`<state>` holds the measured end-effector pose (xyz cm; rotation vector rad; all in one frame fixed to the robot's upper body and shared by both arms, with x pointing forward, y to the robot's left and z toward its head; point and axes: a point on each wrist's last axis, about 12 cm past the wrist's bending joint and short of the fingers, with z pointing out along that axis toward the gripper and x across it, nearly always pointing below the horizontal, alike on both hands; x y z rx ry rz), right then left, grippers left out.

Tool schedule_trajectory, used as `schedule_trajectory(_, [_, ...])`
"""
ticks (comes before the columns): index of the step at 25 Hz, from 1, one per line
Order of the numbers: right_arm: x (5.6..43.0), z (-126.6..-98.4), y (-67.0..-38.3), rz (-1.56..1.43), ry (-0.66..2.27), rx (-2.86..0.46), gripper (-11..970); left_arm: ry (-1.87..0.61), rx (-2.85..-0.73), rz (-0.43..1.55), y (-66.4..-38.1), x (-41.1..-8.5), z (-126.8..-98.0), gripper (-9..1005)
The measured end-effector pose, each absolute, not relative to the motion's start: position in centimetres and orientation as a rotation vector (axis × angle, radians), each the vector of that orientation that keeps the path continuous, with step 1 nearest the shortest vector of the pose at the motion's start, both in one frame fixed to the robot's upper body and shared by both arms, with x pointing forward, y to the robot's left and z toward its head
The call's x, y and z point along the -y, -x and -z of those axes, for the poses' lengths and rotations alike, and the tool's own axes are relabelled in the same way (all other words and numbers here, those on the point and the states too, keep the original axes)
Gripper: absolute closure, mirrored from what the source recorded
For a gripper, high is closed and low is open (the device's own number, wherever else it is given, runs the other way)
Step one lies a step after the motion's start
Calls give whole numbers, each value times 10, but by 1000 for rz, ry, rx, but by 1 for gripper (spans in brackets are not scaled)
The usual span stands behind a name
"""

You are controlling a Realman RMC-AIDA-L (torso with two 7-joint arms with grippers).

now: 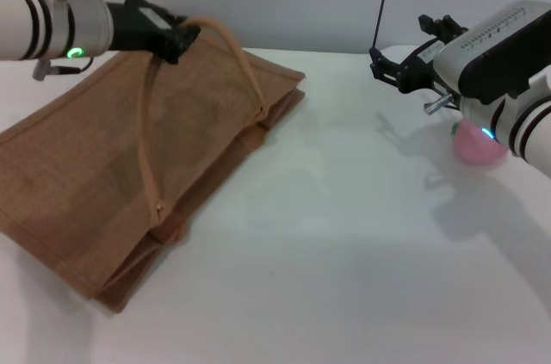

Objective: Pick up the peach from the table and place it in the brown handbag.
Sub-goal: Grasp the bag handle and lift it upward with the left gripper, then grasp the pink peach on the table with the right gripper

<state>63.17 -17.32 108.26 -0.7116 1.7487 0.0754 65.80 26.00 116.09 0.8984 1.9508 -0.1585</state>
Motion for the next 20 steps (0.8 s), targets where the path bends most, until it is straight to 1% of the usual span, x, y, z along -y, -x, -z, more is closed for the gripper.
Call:
schedule_trajectory(6, [174,-1083,-633,-73,705,-1748,75,-896,-1888,197,-652,-260,-1190,870])
schedule_trajectory(12, [175,-1087,-635,-63,700,-1779,74,-899,-1866,190,-646,-264,-1205,870])
schedule_trajectory(16, [179,-1096,-638,-31,687,-1795,74,-874,-1856,168,-642,-273,-1214,869])
schedule_trajectory(20, [187,-1109,-635,1,670,-1764,73,-846,-1852,155,-636,-285,-1221,869])
